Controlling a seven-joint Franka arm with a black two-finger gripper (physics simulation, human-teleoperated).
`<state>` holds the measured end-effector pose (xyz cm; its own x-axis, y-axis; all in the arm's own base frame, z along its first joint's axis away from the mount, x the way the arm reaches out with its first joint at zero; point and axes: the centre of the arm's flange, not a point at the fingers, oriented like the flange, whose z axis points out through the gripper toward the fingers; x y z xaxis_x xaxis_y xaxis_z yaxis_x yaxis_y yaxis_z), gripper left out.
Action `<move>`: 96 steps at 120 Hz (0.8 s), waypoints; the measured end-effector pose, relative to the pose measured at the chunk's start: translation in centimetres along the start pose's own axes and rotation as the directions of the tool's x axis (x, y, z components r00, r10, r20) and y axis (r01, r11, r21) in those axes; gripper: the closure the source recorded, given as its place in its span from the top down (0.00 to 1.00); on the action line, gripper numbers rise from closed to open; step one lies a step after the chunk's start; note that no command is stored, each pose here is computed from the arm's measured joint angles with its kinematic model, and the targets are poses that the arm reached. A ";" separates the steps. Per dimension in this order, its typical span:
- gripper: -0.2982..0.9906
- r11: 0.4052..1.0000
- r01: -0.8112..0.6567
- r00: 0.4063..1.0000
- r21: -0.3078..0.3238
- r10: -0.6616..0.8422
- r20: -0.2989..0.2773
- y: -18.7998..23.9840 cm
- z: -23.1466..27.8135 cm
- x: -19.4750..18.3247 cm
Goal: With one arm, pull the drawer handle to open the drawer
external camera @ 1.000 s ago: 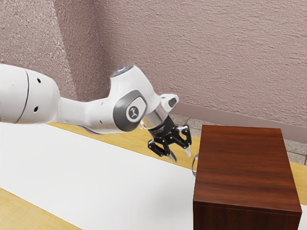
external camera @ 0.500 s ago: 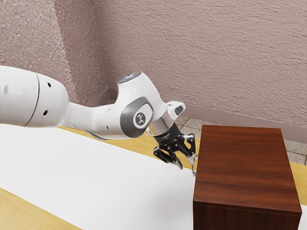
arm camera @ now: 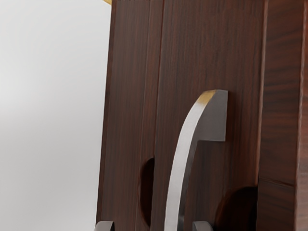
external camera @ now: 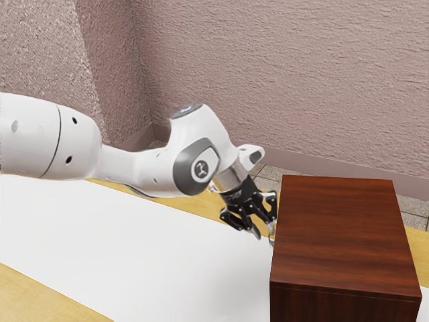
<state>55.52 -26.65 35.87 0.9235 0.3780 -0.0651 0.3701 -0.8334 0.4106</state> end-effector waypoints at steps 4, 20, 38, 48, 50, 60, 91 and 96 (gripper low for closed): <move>0.35 1.000 -0.001 1.000 0.001 0.001 0.000 0.0 0.1 0.0; 0.33 1.000 -0.001 1.000 -0.001 0.001 0.001 -0.1 0.1 0.1; 0.29 1.000 0.002 1.000 0.000 -0.002 0.001 -0.2 0.1 0.1; 0.28 1.000 0.002 1.000 0.001 -0.002 0.002 -0.3 0.2 0.1; 0.27 1.000 0.002 1.000 0.001 -0.002 0.002 -0.3 0.2 0.1; 0.26 1.000 0.001 1.000 0.002 -0.001 0.003 -0.4 0.2 0.1; 0.25 1.000 0.005 1.000 0.006 -0.005 0.002 -0.9 0.0 0.0; 0.25 1.000 0.006 1.000 0.006 -0.006 0.000 -1.0 -0.1 0.1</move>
<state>55.19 -25.72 35.58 0.9212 0.3830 -0.0680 0.3764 -0.8335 0.4045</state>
